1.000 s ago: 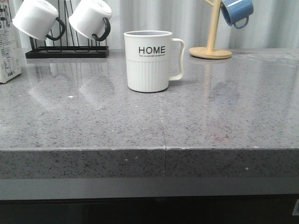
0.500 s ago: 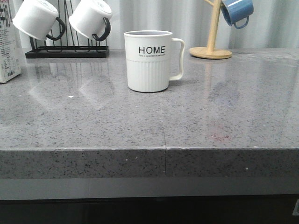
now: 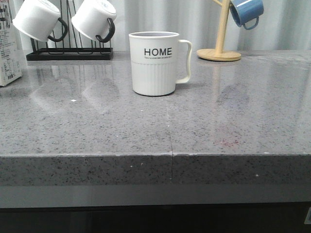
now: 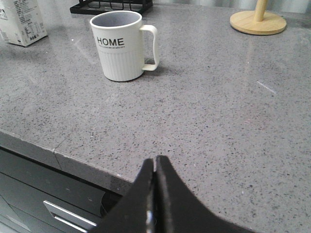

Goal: Place milk next to cup
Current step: 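Grasp the Pascual milk carton with the left gripper and lift it, then carry the carton beside the mug and lower it onto the table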

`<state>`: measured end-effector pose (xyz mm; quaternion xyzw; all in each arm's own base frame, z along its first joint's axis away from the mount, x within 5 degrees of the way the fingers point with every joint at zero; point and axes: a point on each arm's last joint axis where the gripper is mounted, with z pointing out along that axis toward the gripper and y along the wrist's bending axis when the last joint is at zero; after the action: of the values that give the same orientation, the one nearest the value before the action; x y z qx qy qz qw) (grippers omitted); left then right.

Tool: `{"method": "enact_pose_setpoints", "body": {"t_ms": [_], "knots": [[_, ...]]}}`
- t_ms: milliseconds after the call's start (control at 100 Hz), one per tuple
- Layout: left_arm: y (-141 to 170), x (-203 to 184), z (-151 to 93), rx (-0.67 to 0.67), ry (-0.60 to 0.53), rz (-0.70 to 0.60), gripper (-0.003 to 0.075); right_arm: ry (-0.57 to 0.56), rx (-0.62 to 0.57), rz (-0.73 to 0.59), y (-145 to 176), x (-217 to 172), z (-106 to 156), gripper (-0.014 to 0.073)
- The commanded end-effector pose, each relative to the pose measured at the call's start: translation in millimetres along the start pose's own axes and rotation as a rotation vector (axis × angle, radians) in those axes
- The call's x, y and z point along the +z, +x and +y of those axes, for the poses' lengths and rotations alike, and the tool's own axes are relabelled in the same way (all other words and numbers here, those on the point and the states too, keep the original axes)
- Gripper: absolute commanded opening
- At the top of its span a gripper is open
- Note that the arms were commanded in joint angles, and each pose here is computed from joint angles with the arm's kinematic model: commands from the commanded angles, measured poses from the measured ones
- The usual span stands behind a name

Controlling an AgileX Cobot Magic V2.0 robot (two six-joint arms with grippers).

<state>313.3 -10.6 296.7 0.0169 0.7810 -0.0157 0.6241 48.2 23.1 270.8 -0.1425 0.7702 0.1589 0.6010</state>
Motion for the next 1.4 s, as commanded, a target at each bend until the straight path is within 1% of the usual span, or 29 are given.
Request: {"method": "enact_pose_setpoints", "body": {"t_ms": [0, 120, 170, 240, 290, 310, 360, 410, 440, 580, 680, 790, 900, 1030, 1310, 1390], "knots": [[-25, 8, 1, -0.026, -0.001, -0.140, 0.0617, -0.003, -0.006, -0.091, -15, -2, 1, -0.0075], [-21, 21, 2, -0.037, -0.002, -0.149, 0.0615, -0.003, -0.006, -0.091, -15, -2, 1, -0.0075], [-19, 23, 2, -0.048, -0.005, -0.148, 0.0593, -0.003, -0.006, -0.091, -15, -2, 1, -0.0075], [-19, 23, 3, -0.060, -0.009, -0.148, 0.0497, -0.003, -0.006, -0.091, -15, -2, 1, -0.0075], [-19, 23, 3, -0.061, -0.009, -0.148, 0.0386, -0.003, -0.006, -0.091, -15, -2, 1, -0.0075], [-19, 23, 3, -0.061, -0.009, -0.148, 0.0358, -0.003, -0.006, -0.090, -15, -2, 1, -0.0075], [-19, 23, 3, -0.061, -0.009, -0.146, 0.0258, -0.003, -0.006, -0.090, -15, -2, 1, -0.0075], [-19, 23, 3, -0.061, -0.009, -0.142, 0.0198, -0.003, -0.006, -0.090, -15, -2, 1, -0.0075], [-20, 22, 2, -0.061, -0.007, -0.140, 0.0179, -0.003, -0.006, -0.089, -15, -2, 1, -0.0075], [-32, 9, -10, -0.051, 0.027, -0.159, 0.0171, -0.003, -0.006, -0.088, -14, -2, 1, -0.0075], [-42, -3, -29, 0.002, 0.084, -0.197, 0.0171, -0.003, -0.006, -0.087, -14, -2, 1, -0.0075], [-47, -11, -49, -0.031, 0.144, -0.216, 0.0170, -0.003, -0.006, -0.086, -14, -2, 1, -0.0075], [-46, -15, -72, -0.053, 0.213, -0.210, 0.0169, -0.003, -0.006, -0.085, -14, -2, 1, -0.0075], [-45, -19, -97, -0.113, 0.283, -0.226, 0.0169, -0.003, -0.006, -0.085, -14, -2, 1, -0.0075], [-26, -12, -140, -0.144, 0.383, -0.201, 0.0169, -0.003, -0.006, -0.085, -14, -2, 1, -0.0075], [-20, -10, -149, -0.147, 0.402, -0.188, 0.0169, -0.003, -0.006, -0.085, -14, -2, 1, -0.0075]]}}
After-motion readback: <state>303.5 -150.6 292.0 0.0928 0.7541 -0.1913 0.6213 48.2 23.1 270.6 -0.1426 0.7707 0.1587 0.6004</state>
